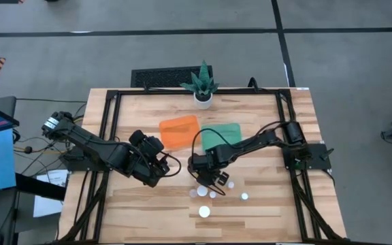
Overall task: Pick and place medicine bottles into bin by pill shape (circle, oval)
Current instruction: Put the bottom left orange capsule bottle into the orange bin
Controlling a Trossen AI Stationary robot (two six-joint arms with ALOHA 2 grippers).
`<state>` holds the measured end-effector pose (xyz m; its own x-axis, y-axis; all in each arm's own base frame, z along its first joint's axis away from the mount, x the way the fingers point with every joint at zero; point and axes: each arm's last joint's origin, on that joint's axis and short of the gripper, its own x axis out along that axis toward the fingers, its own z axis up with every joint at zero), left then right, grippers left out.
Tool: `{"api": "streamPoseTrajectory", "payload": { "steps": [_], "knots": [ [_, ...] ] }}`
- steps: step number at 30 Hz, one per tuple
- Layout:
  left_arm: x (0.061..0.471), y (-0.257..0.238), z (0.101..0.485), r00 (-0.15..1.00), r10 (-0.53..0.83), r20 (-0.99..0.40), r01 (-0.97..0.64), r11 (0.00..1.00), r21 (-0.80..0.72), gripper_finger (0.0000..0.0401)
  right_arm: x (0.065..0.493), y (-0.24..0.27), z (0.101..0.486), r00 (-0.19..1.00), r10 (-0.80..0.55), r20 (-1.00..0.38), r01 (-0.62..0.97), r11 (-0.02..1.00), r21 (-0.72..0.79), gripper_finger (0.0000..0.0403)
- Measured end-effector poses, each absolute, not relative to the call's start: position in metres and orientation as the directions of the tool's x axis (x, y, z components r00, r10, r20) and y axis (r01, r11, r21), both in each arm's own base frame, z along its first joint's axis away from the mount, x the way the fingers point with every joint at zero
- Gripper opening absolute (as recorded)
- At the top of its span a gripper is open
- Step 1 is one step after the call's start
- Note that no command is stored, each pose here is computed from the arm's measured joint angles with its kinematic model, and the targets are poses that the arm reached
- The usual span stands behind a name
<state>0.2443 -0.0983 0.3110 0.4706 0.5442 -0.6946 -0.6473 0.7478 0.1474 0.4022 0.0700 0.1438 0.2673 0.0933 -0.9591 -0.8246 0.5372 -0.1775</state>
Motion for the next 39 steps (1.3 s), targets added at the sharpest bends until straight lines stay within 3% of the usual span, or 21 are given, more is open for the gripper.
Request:
{"api": "streamPoseTrajectory", "payload": {
  "steps": [9,20,27,34,39],
  "knots": [
    [0.244,-0.098,0.311,0.470,0.544,-0.695,-0.643,0.751,0.153,0.0309,0.409,0.058,0.164,0.293,0.081,-0.953,-0.763,0.621,-0.182,0.0151],
    [0.239,-0.096,0.318,0.493,0.551,-0.673,-0.670,0.734,0.110,0.0309,0.393,-0.012,0.273,0.576,0.220,-0.787,-0.517,0.844,-0.142,0.0159],
    [0.225,-0.087,0.346,0.593,0.625,-0.507,-0.731,0.682,-0.014,0.0309,0.355,-0.057,0.343,0.755,0.272,-0.596,-0.380,0.923,-0.061,0.0169],
    [0.225,-0.075,0.386,0.723,0.609,-0.327,-0.680,0.710,-0.181,0.0309,0.326,-0.082,0.393,0.893,0.247,-0.375,-0.282,0.959,-0.039,0.0171],
    [0.240,-0.060,0.408,0.779,0.589,-0.214,-0.619,0.776,-0.121,0.0309,0.320,-0.083,0.403,0.916,0.223,-0.333,-0.257,0.964,-0.062,0.0172]
  ]
}}
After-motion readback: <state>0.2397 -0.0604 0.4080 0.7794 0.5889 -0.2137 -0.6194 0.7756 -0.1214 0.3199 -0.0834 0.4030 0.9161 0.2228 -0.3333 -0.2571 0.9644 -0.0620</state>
